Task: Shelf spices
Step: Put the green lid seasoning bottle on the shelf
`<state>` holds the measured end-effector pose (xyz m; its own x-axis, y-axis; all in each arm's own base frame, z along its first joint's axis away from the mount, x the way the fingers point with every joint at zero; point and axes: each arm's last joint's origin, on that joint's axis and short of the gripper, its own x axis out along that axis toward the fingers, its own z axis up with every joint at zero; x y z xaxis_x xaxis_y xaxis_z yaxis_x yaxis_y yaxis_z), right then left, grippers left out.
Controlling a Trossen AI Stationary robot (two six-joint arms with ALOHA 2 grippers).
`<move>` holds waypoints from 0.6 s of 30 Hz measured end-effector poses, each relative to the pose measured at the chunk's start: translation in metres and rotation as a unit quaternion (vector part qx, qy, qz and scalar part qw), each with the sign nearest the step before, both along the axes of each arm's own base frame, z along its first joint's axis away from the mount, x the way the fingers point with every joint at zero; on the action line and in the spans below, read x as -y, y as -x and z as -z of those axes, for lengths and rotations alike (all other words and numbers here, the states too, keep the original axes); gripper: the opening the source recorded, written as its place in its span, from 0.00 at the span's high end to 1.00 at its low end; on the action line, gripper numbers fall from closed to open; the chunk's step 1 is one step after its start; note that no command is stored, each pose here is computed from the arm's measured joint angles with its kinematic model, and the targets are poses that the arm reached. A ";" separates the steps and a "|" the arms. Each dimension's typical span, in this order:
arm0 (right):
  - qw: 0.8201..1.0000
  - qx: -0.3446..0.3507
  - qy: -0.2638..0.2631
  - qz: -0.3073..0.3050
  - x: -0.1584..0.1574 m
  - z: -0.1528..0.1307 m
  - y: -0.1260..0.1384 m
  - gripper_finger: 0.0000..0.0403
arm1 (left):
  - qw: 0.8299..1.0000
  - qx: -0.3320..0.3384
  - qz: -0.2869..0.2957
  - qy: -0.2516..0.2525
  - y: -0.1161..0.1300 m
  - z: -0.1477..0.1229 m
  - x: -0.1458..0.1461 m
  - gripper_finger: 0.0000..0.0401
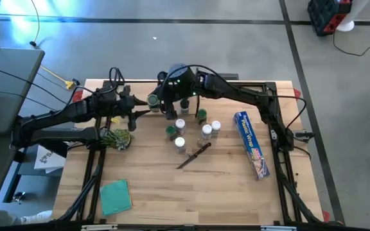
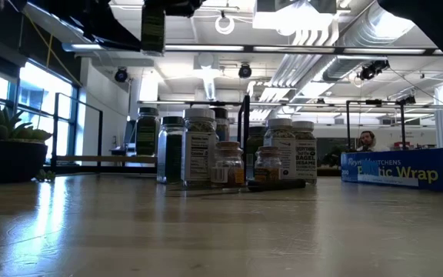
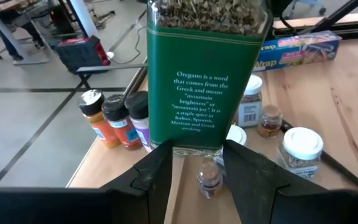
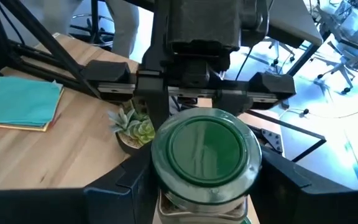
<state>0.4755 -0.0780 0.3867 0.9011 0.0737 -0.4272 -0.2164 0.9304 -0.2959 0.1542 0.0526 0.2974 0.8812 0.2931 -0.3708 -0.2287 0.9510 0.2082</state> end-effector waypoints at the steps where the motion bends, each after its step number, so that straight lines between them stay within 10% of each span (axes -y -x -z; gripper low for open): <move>1: 1.000 0.000 0.000 0.001 0.000 0.000 0.000 0.53 | 1.000 0.002 0.001 -0.001 0.000 0.000 0.000 0.65; 18: 0.992 0.053 -0.007 0.116 0.097 0.002 0.011 0.53 | 0.995 0.070 -0.072 -0.015 0.040 -0.027 0.010 0.65</move>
